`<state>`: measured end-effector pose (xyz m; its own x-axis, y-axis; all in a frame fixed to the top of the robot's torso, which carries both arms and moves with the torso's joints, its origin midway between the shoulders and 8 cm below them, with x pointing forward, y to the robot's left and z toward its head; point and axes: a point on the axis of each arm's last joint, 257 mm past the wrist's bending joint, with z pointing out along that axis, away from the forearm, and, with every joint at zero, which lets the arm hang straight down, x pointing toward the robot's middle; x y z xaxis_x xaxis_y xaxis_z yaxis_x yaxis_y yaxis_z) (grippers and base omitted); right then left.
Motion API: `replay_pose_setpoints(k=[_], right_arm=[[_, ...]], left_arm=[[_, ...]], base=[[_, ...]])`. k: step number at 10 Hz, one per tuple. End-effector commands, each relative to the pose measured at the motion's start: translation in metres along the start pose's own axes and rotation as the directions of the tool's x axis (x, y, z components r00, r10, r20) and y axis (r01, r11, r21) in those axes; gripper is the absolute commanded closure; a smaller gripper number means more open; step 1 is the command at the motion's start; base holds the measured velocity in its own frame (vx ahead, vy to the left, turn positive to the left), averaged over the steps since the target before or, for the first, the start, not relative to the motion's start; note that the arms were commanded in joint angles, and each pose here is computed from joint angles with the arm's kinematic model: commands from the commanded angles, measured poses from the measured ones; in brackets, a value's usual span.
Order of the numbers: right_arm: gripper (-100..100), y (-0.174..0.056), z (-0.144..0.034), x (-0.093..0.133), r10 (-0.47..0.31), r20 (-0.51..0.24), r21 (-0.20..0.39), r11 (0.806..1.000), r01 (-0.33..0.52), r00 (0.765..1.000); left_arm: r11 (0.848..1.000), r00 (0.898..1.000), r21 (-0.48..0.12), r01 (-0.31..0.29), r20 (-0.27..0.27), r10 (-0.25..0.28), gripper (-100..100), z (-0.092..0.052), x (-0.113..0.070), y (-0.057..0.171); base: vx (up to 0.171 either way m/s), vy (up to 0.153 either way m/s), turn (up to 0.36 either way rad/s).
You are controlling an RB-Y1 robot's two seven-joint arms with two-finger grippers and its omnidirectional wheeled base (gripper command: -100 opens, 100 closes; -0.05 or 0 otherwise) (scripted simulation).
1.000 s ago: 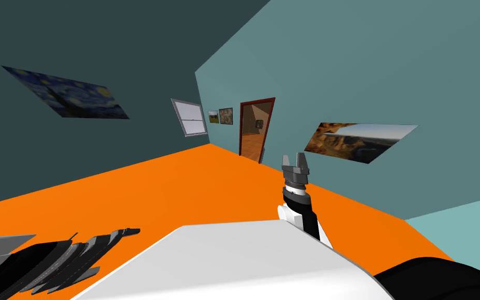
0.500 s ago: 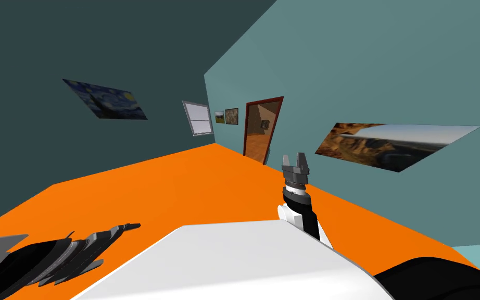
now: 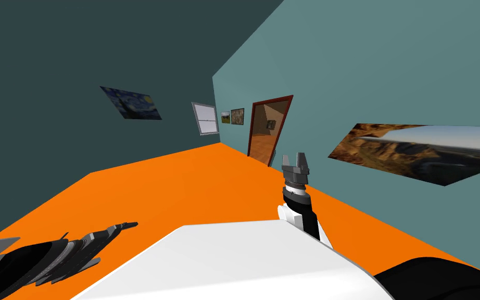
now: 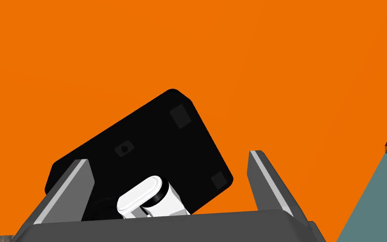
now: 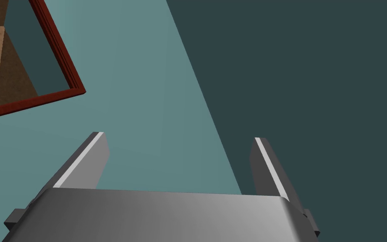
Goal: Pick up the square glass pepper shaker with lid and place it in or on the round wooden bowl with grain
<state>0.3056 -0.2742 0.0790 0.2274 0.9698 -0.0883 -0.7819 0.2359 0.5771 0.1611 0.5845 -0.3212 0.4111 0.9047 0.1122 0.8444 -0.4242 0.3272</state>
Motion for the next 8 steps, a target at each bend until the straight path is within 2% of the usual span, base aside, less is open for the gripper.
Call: replay_pose_setpoints(k=[1,3,4,6,7,8], right_arm=[[0,0.000,0.000,0.000,0.000,0.000,0.000,1.000,0.000,1.000],[0,0.000,0.000,0.000,0.000,0.000,0.000,1.000,0.000,1.000],[0,0.000,0.000,0.000,0.000,0.000,0.000,1.000,0.000,1.000],[0,0.000,0.000,0.000,0.000,0.000,0.000,1.000,0.000,1.000],[0,0.000,0.000,0.000,0.000,0.000,0.000,1.000,0.000,1.000],[0,0.000,0.000,0.000,0.000,0.000,0.000,1.000,0.000,1.000]], left_arm=[[1.000,1.000,-0.006,-0.007,-0.004,0.007,-100,0.000,0.001,0.001],[1.000,1.000,-0.013,0.000,-0.010,0.000,-100,0.000,0.002,0.003],[0.999,0.999,-0.026,0.046,-0.020,-0.046,-100,0.000,0.005,0.006],[0.999,0.999,-0.023,0.037,-0.018,-0.038,-100,0.000,0.005,0.006],[0.996,0.997,-0.070,0.053,-0.057,-0.057,-100,-0.002,0.019,0.021],[0.999,0.999,-0.045,0.015,-0.040,-0.017,-100,-0.002,0.014,0.015]], base=[[0.000,0.000,0.000],[0.000,0.000,0.000],[0.000,0.000,0.000],[0.000,0.000,0.000],[-0.011,-0.038,0.118],[-0.020,-0.047,0.065]])
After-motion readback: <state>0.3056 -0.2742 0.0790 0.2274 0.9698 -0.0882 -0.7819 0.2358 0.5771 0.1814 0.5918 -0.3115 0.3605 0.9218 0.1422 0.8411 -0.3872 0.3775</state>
